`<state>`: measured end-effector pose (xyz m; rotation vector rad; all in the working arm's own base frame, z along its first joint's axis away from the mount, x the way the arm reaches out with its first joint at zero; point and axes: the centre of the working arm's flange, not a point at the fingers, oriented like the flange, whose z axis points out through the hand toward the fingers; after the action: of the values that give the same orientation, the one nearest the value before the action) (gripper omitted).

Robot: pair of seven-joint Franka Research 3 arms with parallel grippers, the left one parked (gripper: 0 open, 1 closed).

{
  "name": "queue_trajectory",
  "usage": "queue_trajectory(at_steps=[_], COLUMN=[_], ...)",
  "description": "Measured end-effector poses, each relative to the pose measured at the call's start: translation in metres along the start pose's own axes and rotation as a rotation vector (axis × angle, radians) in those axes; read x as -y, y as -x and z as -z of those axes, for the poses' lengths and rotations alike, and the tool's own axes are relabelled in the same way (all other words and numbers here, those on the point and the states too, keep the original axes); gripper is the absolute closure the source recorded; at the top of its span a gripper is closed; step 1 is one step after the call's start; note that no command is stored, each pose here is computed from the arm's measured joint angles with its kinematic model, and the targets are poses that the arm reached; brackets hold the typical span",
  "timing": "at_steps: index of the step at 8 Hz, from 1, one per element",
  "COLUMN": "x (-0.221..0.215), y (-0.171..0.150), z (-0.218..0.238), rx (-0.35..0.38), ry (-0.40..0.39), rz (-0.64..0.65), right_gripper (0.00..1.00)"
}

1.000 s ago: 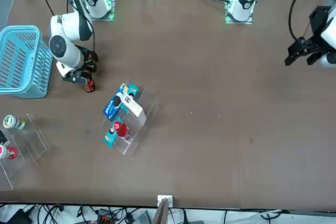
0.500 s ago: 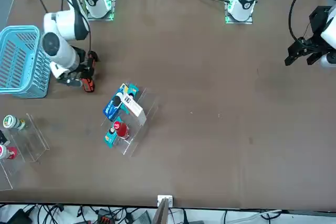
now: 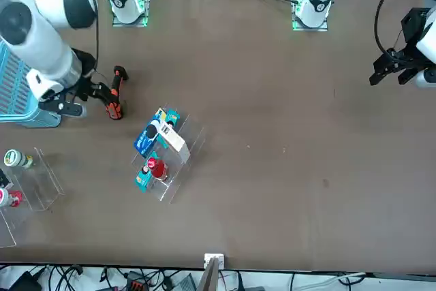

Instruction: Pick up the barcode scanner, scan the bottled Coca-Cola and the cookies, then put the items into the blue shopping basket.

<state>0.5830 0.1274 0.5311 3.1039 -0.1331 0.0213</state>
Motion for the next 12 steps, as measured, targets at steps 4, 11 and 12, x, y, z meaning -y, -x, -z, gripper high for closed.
queue_trajectory(at_steps=[4,11,12], x=[0.077,0.169,0.171], y=[-0.053,-0.091,-0.094], z=[0.024,-0.003,-0.009], rx=[-0.094,-0.228,-0.239], ry=[-0.085,-0.156,-0.161], rz=[0.128,0.219,0.218], right_gripper=[0.0,0.0,0.0])
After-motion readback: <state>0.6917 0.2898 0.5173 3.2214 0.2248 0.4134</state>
